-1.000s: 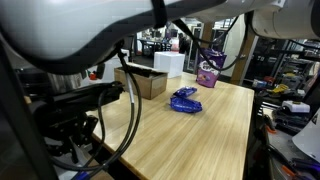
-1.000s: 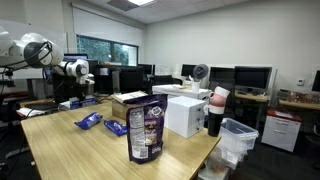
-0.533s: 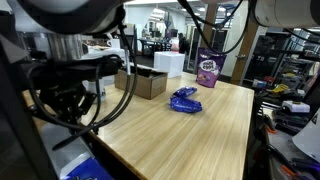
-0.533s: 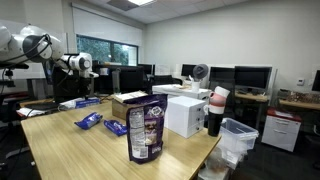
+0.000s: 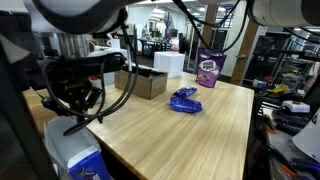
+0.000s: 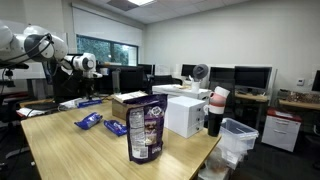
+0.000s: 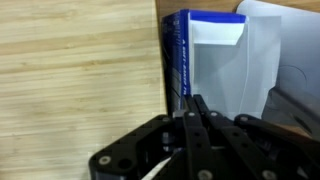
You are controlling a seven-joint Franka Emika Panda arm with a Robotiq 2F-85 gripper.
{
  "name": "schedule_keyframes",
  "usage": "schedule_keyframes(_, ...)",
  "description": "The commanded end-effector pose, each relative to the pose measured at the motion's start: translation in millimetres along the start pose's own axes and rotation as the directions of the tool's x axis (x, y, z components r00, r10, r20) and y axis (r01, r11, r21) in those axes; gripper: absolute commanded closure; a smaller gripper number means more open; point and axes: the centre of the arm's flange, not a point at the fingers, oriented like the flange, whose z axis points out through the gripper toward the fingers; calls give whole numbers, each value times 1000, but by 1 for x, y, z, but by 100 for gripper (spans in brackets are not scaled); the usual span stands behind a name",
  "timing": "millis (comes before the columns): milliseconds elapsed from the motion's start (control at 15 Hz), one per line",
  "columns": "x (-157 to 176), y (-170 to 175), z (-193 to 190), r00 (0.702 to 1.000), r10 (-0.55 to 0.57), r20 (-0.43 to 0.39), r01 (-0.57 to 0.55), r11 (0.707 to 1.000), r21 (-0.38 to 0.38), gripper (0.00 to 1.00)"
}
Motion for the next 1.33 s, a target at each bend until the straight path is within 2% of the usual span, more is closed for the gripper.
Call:
schedule_keyframes(0,-5,22,-2,999,5,40,-5,1000,-10,95)
schedule_keyframes(533,6,38,8,994,7,108,-5,1000,-17,94)
schedule_keyframes(600,6,39,9,994,7,113,-6,1000,-17,68)
schedule_keyframes(733,7,40,10,993,10,119,-8,1000,-22,68)
schedule_keyframes(800,1,35,12,993,11,120,-8,1000,-24,64)
schedule_keyframes(1267,-20,14,35,988,-7,152,16,998,-58,23)
